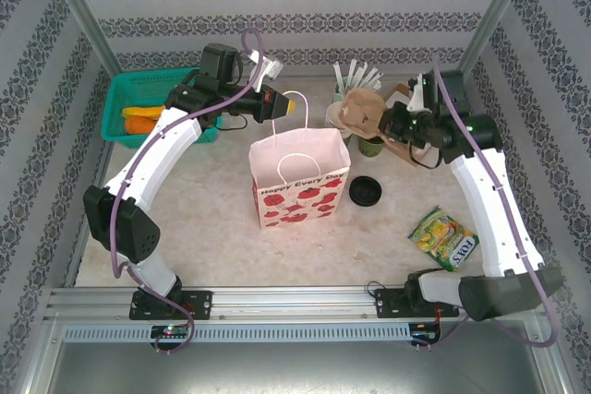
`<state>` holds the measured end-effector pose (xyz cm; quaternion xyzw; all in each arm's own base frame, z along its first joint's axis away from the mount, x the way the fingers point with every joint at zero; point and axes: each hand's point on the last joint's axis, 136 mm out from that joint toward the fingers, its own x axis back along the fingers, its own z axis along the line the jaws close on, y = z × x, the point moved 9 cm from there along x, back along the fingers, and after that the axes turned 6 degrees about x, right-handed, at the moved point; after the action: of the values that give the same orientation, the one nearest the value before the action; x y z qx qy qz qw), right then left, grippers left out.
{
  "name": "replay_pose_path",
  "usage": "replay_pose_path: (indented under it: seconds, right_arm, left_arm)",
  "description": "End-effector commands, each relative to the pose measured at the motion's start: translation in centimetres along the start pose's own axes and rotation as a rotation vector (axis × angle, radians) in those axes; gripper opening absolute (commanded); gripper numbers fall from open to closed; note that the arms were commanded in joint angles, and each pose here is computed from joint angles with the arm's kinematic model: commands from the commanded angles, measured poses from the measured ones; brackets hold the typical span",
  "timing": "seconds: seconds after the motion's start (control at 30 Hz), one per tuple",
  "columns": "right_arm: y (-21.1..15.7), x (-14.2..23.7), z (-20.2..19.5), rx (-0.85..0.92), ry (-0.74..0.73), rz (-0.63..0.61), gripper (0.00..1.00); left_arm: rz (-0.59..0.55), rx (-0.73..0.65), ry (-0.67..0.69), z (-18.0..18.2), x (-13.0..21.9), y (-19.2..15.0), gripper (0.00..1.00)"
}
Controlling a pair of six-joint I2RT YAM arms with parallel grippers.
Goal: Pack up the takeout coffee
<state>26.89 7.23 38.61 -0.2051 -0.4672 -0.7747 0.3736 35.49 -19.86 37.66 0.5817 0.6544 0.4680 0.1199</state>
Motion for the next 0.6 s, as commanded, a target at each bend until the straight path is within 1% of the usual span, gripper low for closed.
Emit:
replay_pose_path:
  seconds: [0.0,0.1,0.2,0.3,0.4,0.47,0.57]
  right_arm:
    - [1.4,0.9,3.3,0.078,0.081,-0.046,0.0]
    - [2.2,0.0,7.2,0.13,0.293,-0.023,0.0]
    - [2.4,-1.3,10.3,0.145,0.457,0.057,0.0]
    - [2.0,-2.2,12.6,0.165,0.547,0.149,0.0]
    - [1.5,-3.0,13.5,0.129,0.62,0.215,0.0]
    - [1.2,-3.3,13.4,0.116,0.613,0.237,0.0]
    - [0.9,-2.8,13.1,0.111,0.599,0.229,0.0]
  left_arm:
    - [-0.005,0.018,0.004,-0.7,0.3,0.0,0.0]
    - [-0.01,0.031,0.011,-0.6,0.3,0.1,0.0]
    - [-0.002,0.059,0.007,-0.3,-0.1,0.1,0.0]
    - [0.01,0.079,0.015,0.0,-0.3,0.0,0.0]
    - [0.011,0.088,0.029,0.2,-0.3,-0.1,0.0]
    - [0.01,0.092,0.035,0.3,-0.4,-0.1,0.0]
    - [0.009,0.097,0.044,0.4,-0.5,-0.1,0.0]
